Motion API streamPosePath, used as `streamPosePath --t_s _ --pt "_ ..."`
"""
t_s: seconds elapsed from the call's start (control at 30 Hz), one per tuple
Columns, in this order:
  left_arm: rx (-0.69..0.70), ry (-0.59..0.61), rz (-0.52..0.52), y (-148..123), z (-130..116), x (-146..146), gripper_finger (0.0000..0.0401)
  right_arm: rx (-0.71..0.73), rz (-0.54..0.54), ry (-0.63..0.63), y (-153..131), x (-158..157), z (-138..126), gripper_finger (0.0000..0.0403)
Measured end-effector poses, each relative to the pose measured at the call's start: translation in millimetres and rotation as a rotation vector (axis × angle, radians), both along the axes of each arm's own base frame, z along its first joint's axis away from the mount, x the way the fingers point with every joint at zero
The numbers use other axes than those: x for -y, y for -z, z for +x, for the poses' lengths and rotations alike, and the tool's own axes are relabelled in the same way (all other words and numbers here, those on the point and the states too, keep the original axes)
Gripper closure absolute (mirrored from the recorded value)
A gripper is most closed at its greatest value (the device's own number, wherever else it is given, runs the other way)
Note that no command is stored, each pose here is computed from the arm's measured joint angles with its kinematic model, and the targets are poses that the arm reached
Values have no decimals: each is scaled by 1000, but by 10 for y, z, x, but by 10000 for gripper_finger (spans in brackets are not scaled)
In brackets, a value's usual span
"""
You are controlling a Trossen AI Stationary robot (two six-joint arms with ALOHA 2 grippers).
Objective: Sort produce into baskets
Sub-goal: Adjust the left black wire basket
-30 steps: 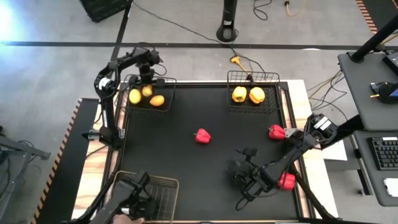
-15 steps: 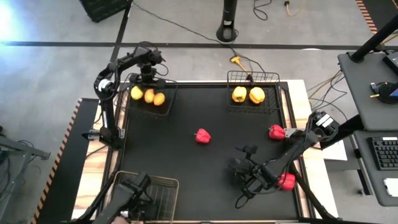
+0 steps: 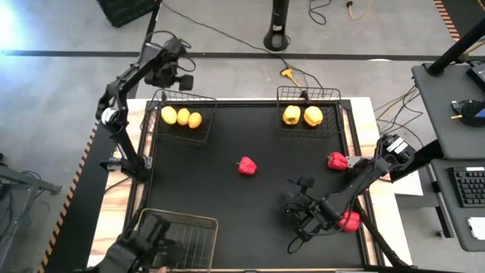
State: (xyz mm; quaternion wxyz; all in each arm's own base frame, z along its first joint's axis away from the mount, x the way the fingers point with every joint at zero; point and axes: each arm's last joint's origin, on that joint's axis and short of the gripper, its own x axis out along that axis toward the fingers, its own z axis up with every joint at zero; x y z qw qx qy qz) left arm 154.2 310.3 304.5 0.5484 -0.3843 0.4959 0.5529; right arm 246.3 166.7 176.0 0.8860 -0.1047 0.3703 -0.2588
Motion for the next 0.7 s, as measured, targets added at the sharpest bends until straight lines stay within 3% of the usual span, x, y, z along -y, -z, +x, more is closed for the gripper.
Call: streamPosePath --t_s 0.13,0.33,0.5,0.7 --pt "104 56 -1 -146 91 191 83 -5 18 1 3 -3 -1 5" --pt "121 194 -51 -29 431 463 83 2 32 10 5 -9 -5 5" --pt "213 229 -14 155 758 401 83 -3 39 7 8 -14 -7 5" --pt "182 166 -32 401 821 196 83 -22 103 -1 21 -66 -42 5"
